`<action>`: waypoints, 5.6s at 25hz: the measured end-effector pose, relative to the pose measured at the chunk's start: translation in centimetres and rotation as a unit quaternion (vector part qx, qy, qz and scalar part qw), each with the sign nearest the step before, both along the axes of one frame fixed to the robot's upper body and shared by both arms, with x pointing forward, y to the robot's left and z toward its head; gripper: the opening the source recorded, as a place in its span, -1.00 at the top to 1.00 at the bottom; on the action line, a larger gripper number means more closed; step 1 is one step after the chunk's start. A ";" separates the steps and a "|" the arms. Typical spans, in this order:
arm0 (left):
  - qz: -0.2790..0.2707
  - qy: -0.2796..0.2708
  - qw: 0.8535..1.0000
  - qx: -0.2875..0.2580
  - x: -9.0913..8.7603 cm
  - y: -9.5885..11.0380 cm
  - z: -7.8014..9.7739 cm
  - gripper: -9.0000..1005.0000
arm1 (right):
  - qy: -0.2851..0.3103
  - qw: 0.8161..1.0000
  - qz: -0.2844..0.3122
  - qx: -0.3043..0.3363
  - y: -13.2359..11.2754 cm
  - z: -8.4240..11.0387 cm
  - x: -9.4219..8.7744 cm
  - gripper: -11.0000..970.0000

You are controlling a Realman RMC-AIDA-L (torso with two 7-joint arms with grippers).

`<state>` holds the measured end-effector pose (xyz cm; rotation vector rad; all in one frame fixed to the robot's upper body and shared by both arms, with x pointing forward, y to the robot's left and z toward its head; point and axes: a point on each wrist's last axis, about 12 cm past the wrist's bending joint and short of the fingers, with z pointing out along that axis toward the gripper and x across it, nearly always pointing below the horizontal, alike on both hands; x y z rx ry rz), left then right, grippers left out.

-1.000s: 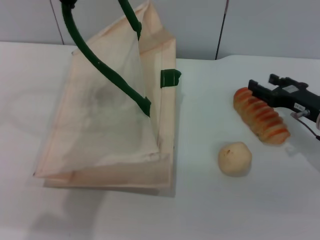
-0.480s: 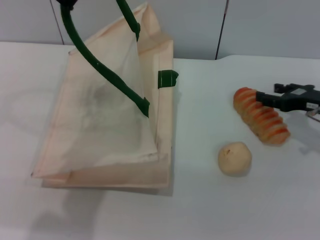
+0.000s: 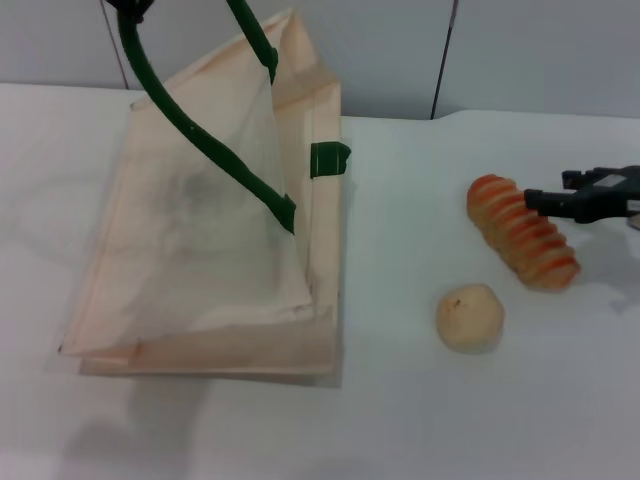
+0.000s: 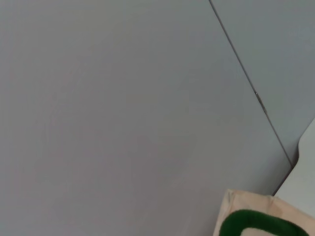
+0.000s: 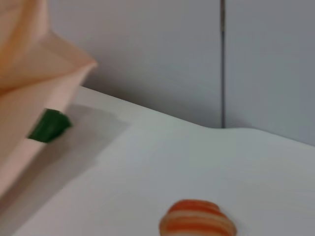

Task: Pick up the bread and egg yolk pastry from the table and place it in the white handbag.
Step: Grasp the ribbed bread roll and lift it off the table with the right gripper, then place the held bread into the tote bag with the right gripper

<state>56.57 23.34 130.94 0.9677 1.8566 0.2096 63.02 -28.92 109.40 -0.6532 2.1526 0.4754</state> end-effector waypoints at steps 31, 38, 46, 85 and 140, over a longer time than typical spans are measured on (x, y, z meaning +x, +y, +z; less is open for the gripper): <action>-0.001 0.011 1.000 0.012 0.8 -0.5 -0.4 0.73 | 0.114 0.992 0.056 -0.029 0.1 2.8 -0.6 -0.70; 0.001 0.017 1.000 0.022 1.0 -0.7 -0.8 0.73 | 0.143 0.986 0.061 -0.067 1.0 2.2 0.1 -0.70; 0.001 0.022 0.999 0.029 1.1 -0.9 -1.0 0.73 | 0.141 0.986 0.063 -0.068 1.4 2.5 0.4 -0.70; -0.005 0.016 0.999 0.027 1.2 -1.3 -0.6 0.73 | 0.153 0.982 0.047 -0.098 2.1 1.6 1.2 -0.66; -0.015 -0.020 0.999 0.023 1.8 -1.7 -0.1 0.73 | 0.106 0.989 0.097 -0.024 4.2 6.2 2.3 0.07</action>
